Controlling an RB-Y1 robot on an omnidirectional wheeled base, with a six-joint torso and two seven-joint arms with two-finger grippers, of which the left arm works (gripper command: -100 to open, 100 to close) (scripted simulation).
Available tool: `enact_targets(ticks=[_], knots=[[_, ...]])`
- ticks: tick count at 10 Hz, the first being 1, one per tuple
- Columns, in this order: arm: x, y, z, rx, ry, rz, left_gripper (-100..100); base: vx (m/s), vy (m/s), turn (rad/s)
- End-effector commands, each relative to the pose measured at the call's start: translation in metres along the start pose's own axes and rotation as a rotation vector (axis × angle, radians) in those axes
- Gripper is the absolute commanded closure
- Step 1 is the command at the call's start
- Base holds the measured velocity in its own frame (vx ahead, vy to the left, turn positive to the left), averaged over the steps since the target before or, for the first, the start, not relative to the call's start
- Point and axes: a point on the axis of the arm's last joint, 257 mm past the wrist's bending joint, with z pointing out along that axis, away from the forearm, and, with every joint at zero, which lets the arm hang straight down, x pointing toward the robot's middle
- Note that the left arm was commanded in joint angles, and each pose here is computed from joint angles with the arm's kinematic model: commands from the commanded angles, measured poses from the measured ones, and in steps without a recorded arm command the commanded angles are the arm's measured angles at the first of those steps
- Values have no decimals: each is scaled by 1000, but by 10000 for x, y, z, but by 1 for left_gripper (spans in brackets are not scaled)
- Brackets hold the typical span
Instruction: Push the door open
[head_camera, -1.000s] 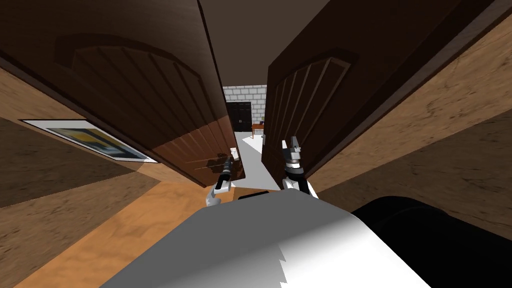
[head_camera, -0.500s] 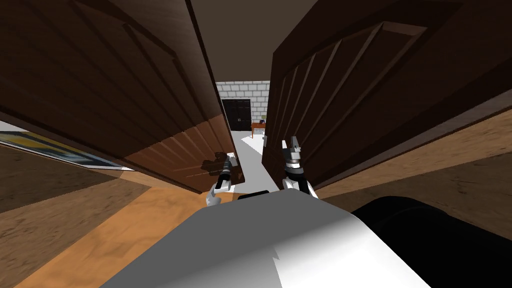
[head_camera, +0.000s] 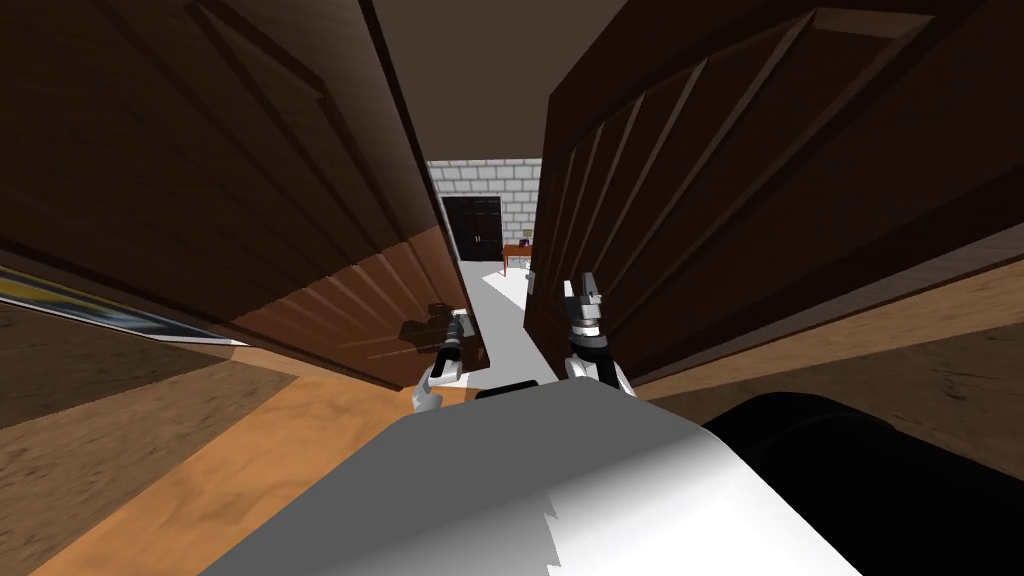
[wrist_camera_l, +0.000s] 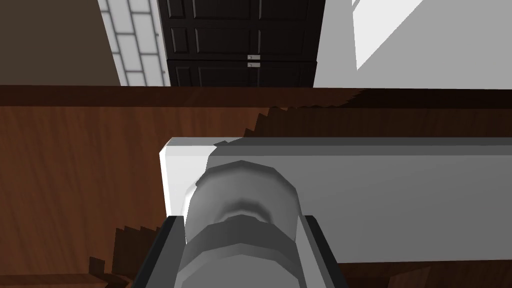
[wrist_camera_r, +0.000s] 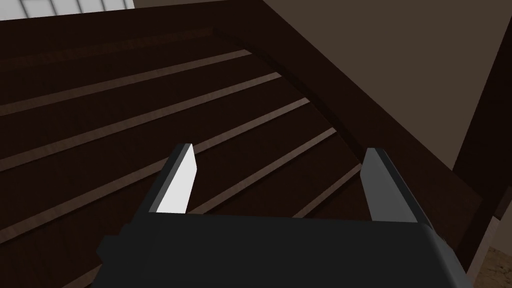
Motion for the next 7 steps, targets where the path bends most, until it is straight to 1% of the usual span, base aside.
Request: enact_targets(ticks=[1,3,4,5,7], knots=[[4,12,-7,-3,0,-1,100,-21,-1,2],[4,12,-7,-3,0,-1,100,-6,-1,2],[10,42,0,-9,1,4,100,94,3,102],[13,42,6,-9,2,5,100,162,-29,117],[34,42,34,-8,5,10,100,183,12,124]])
